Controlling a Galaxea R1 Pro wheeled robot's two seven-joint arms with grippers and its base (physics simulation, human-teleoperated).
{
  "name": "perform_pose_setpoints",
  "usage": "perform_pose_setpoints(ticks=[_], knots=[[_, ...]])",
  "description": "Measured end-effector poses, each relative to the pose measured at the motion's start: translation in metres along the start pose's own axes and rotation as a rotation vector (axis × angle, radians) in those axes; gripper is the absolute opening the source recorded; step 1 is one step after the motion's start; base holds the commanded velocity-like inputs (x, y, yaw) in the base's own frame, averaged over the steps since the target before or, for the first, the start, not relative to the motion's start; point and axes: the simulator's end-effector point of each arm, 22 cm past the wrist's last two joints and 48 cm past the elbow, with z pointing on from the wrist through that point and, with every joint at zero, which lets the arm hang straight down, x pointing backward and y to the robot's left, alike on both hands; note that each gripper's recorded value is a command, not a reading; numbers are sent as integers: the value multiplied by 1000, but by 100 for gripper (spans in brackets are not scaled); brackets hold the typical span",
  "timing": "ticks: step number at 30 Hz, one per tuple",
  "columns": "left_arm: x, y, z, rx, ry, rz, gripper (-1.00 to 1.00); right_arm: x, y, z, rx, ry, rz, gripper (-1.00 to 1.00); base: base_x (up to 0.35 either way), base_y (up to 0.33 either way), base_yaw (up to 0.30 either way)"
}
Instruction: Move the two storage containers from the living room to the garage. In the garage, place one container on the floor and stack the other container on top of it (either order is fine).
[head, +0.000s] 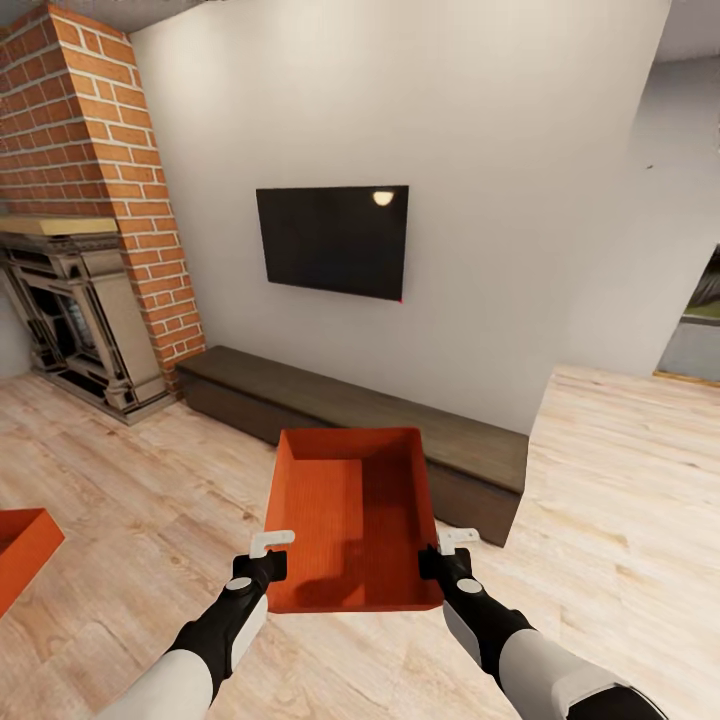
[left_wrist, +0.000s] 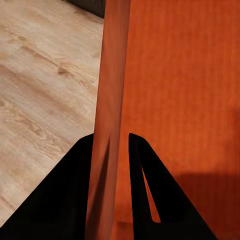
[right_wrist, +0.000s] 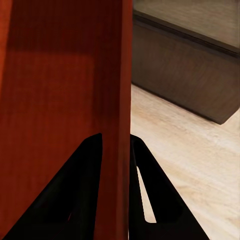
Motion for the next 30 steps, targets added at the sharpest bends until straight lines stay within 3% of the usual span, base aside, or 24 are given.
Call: perform_pose_setpoints(ticks=[30], knots=[[-25,-1,-11,3,-46,-4,-100,-26,-1,-10,2,-46,0,-100,0,0,0]])
